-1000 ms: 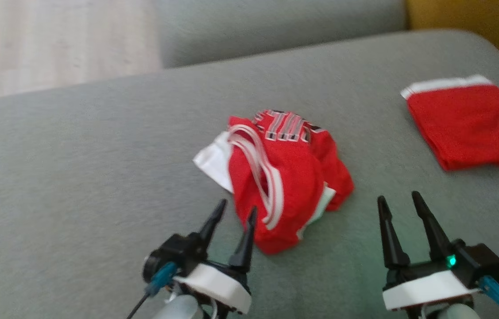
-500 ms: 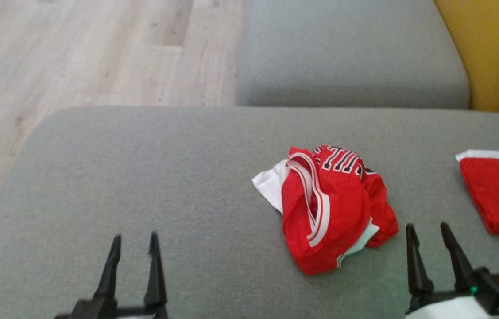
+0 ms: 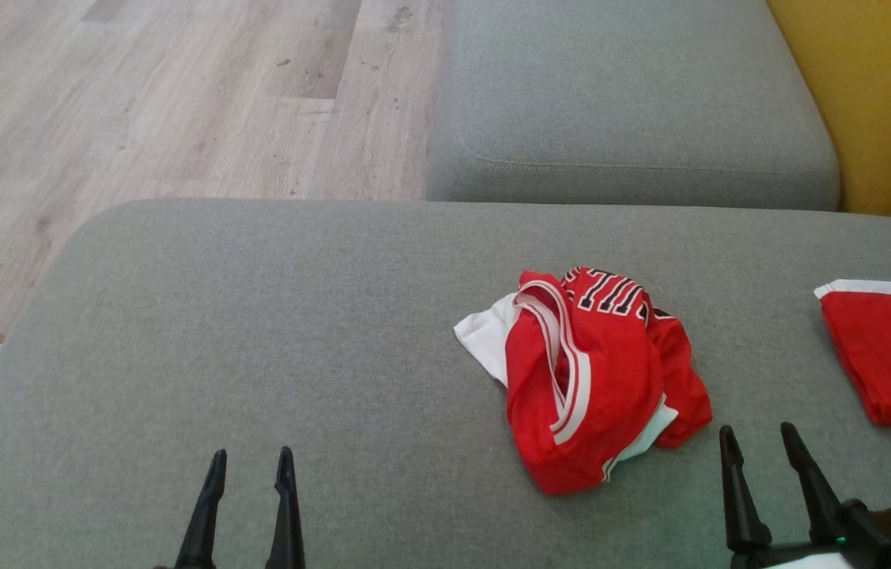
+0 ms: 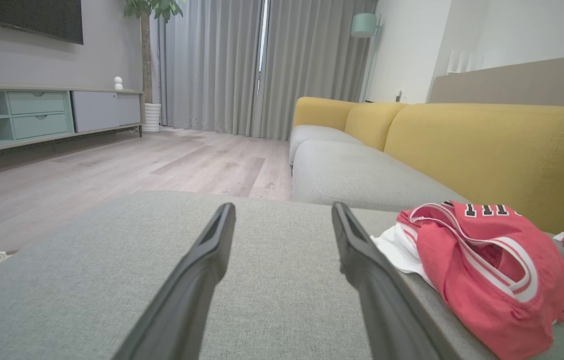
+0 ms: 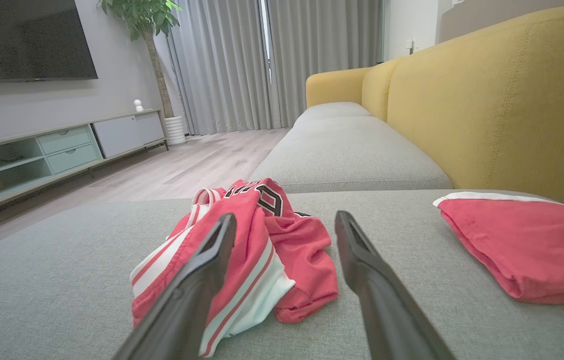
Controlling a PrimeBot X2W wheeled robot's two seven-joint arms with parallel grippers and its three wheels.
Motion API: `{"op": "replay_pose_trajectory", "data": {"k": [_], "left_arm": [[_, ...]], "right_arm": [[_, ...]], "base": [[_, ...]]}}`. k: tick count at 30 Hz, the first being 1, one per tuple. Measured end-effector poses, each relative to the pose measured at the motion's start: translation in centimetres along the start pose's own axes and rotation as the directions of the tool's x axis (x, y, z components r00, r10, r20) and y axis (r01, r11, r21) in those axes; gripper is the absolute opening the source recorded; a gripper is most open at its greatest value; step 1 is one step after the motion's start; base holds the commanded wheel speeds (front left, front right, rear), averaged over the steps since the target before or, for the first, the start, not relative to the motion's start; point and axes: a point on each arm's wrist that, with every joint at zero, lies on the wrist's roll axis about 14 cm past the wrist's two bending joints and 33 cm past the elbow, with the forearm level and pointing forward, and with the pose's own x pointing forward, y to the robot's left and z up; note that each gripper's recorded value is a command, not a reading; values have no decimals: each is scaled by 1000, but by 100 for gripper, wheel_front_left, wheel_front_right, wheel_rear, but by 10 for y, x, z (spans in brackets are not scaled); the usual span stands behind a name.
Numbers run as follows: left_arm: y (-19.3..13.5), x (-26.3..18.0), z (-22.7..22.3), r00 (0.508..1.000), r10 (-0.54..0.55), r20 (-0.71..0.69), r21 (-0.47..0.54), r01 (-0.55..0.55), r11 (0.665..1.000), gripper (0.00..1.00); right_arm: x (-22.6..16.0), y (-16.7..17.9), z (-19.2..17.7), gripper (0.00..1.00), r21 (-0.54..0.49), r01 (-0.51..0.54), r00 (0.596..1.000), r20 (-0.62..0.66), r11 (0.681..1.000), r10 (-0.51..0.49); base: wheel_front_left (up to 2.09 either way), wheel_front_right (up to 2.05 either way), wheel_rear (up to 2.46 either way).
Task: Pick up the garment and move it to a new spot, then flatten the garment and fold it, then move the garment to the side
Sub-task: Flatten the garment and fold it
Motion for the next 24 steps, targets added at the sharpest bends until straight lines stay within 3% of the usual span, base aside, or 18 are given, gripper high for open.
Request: {"op": "replay_pose_trajectory", "data": {"k": [24], "left_arm": [[-1, 6, -4, 1000, -16, -11, 19, 17, 1000, 100]], "right_arm": [[-2, -2, -4, 100, 6, 10, 1000, -13, 1000, -10]], "base": [[0, 0, 0]]}}
